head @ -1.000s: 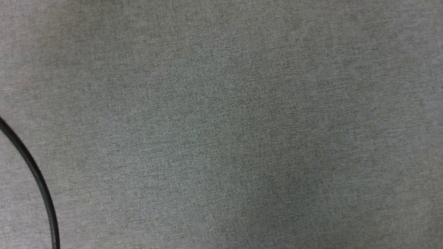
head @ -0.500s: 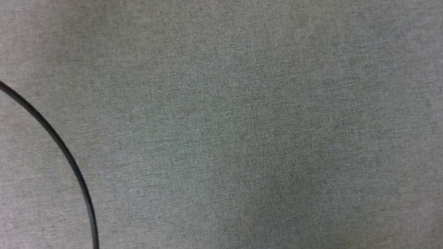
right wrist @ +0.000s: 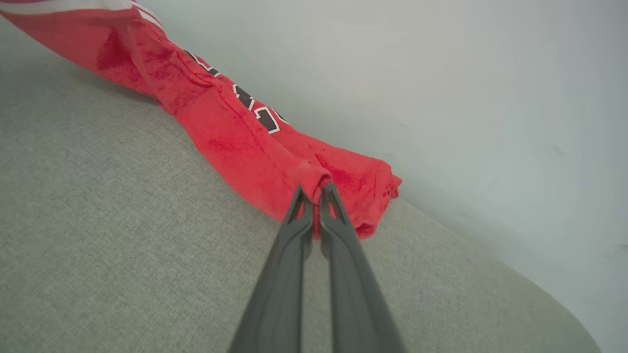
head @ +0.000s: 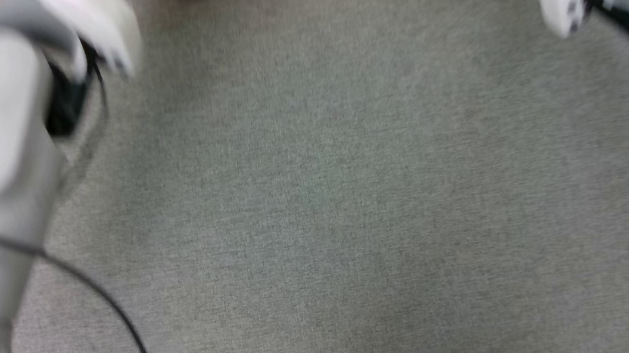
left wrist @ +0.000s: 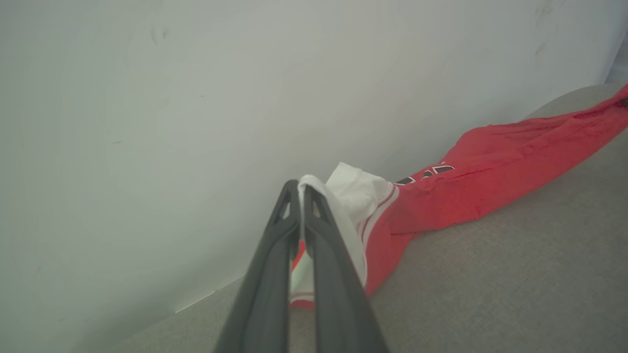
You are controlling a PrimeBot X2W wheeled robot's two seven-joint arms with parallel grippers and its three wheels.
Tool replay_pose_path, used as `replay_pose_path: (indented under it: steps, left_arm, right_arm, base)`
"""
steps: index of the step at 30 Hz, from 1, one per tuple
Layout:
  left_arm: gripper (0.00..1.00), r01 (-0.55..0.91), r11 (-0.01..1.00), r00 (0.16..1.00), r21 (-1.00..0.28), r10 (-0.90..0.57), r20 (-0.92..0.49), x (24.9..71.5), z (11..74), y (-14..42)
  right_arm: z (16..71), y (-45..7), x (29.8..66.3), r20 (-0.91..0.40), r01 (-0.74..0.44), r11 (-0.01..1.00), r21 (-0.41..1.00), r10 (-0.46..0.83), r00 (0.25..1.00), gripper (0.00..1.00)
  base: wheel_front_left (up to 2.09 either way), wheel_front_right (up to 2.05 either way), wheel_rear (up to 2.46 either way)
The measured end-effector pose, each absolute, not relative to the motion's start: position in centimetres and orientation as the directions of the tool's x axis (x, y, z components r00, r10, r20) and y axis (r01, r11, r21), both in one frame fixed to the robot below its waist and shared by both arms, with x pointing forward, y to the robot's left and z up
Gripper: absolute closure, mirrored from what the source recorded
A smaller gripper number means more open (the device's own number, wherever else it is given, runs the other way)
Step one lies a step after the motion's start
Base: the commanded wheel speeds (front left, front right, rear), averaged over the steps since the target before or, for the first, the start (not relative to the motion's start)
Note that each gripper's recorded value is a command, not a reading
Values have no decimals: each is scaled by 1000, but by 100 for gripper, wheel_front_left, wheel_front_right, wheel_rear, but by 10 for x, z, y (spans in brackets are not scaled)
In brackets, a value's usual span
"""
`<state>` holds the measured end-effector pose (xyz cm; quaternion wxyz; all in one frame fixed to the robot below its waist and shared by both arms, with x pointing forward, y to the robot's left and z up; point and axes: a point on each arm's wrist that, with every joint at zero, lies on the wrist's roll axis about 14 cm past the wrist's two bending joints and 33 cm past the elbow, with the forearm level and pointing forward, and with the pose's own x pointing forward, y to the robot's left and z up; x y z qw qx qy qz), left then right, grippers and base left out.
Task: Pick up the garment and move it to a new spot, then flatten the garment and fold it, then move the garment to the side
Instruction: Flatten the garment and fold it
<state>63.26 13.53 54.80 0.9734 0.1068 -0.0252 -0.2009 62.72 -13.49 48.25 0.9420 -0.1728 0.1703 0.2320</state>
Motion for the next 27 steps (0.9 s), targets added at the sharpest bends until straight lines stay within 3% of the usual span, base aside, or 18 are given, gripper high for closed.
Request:
replay_pose_path:
  steps: [14, 27]
  left_arm:
    - [100, 332, 943, 915, 33, -314, -252, 464, 456, 164]
    - [100, 154, 978, 882, -143, -201, -426, 314, 427, 175]
  right_arm:
    - [440, -176, 504, -515, -494, 862, -113, 374, 771, 100]
    - [400, -203, 372, -612, -484, 875, 20, 394, 686, 100]
  base:
    - [0, 0, 0]
    - [0, 0, 0]
